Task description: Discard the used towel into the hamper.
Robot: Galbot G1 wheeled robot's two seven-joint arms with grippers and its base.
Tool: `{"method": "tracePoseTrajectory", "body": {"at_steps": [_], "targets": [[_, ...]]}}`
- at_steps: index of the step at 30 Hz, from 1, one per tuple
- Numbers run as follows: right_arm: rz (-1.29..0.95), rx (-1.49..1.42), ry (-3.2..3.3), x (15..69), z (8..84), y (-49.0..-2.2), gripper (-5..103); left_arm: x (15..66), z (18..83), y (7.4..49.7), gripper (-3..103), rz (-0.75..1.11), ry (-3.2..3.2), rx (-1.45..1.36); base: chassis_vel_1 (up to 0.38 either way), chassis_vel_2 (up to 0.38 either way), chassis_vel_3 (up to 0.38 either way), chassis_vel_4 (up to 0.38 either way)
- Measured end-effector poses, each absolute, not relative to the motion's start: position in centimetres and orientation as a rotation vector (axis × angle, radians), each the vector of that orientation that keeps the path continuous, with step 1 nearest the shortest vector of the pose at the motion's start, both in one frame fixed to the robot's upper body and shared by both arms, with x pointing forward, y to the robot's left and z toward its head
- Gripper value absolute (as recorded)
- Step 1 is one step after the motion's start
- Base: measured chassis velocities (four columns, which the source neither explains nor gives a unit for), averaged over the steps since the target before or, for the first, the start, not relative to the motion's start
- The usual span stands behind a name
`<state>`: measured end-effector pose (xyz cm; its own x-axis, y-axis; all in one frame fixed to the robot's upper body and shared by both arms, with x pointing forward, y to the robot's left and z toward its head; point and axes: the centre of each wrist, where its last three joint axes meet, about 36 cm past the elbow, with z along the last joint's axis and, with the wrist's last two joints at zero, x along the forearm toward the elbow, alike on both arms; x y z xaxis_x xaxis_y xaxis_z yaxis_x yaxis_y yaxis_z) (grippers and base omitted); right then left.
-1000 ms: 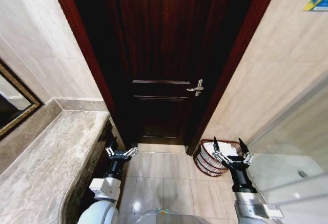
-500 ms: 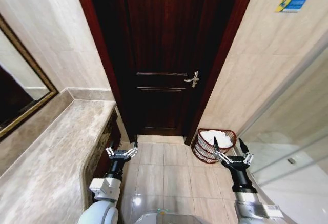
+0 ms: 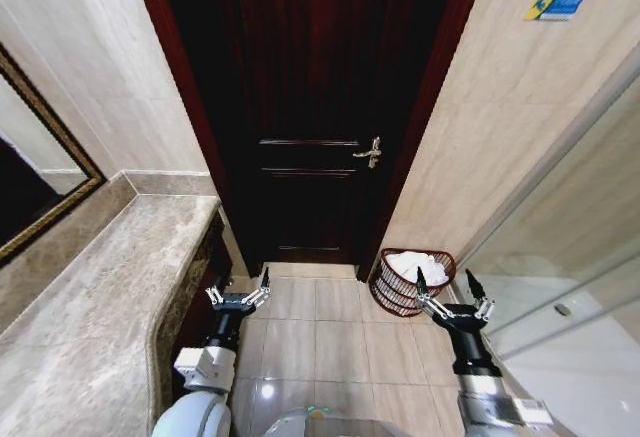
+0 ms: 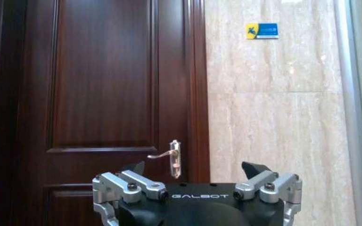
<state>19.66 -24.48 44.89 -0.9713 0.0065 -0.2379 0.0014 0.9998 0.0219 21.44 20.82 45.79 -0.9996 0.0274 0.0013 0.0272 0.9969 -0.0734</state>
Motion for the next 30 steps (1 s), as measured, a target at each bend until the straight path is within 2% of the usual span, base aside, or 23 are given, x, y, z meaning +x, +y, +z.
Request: {"method": "tracePoseTrajectory", "body": {"at_steps": [9,30], "targets": [[0.031,0.006,2.901,19.66,44.89,-24.49,100,21.44,45.79,20.80,100,0.116,-3.137,-0.043,-0.107,-0.161,0.109,0.110],[0.031,0.006,2.901,19.66,44.89,-24.49,100,21.44,45.79,20.82,100,0.115,-3.137,-0.043,0.017,0.014,-0.003,-0.005]]}}
